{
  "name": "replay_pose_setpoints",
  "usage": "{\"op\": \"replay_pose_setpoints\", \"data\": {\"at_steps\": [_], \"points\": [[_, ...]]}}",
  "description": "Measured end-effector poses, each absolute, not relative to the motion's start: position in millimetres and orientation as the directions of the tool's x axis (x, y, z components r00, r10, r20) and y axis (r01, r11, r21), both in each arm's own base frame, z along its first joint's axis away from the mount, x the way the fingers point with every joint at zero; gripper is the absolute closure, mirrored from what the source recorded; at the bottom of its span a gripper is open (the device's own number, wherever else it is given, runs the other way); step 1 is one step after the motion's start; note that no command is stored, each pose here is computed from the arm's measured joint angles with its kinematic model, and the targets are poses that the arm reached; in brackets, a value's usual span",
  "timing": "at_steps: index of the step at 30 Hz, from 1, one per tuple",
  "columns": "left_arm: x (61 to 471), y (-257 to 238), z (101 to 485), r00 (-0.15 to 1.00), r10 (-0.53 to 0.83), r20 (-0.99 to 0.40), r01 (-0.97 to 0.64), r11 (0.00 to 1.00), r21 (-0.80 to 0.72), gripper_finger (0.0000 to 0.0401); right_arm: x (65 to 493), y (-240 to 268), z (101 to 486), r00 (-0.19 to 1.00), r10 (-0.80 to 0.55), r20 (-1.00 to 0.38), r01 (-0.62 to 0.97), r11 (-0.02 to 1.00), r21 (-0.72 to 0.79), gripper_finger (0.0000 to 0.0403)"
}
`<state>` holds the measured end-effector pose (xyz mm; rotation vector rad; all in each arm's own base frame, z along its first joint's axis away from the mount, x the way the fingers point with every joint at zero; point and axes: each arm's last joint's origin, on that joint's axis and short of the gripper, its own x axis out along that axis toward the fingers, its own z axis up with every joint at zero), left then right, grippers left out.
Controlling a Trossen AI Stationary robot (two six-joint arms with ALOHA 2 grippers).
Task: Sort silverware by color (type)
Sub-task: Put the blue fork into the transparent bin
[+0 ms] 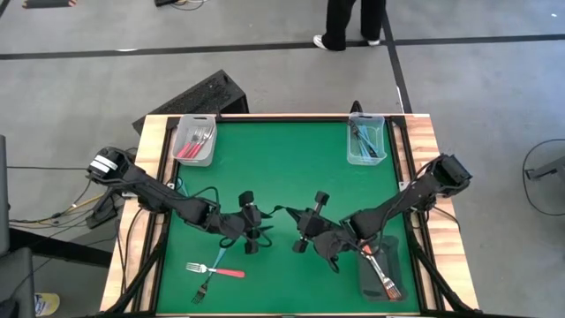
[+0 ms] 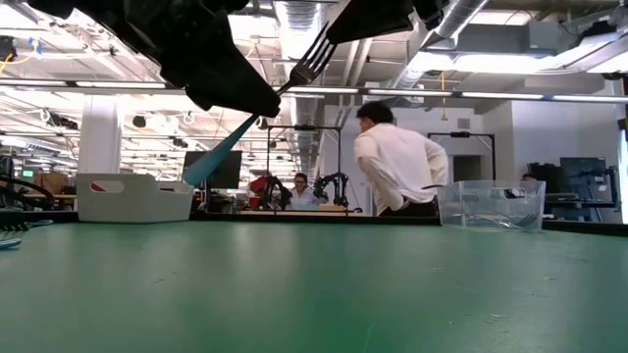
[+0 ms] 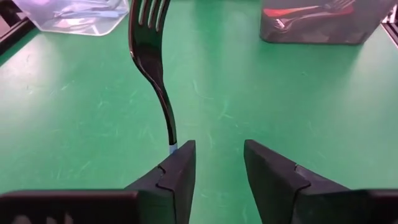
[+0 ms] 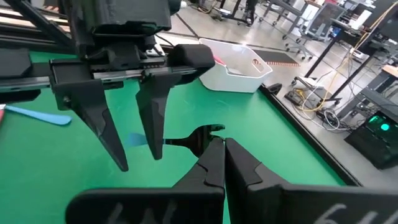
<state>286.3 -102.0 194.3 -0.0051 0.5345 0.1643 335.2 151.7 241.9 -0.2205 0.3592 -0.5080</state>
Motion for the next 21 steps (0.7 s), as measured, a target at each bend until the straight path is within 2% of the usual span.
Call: {"op": "replay_pose_setpoints", "data": {"at_steps": [4, 8, 10, 18, 21], "points": [[286.1, -102.4, 194.2, 0.848, 0.153, -0.508, -0.156, 0.987, 0.036, 0.0291, 332.2, 149.6, 239.6, 0.773, -0.575, -0.267, 0.494, 0.811, -0.314, 0.0391], [285.2, -104.6, 194.0, 0.848, 0.144, -0.510, -0.146, 0.989, 0.037, 0.0302, 317.9, 142.0, 239.5, 0.637, -0.750, -0.178, 0.614, 0.633, -0.470, 0.0391], [284.4, -104.9, 193.1, 0.842, 0.144, -0.520, -0.142, 0.989, 0.043, 0.0304, 310.2, 133.4, 248.4, 0.571, -0.812, -0.118, 0.677, 0.547, -0.491, 0.0391], [282.2, -103.6, 190.1, 0.821, 0.159, -0.548, -0.147, 0.987, 0.067, 0.0305, 279.7, 74.3, 281.4, 0.414, -0.904, -0.105, 0.783, 0.413, -0.465, 0.0391], [279.6, -103.7, 187.1, 0.801, 0.165, -0.576, -0.147, 0.986, 0.079, 0.0305, 260.4, 44.7, 289.0, 0.327, -0.937, -0.125, 0.793, 0.344, -0.504, 0.0391]]}}
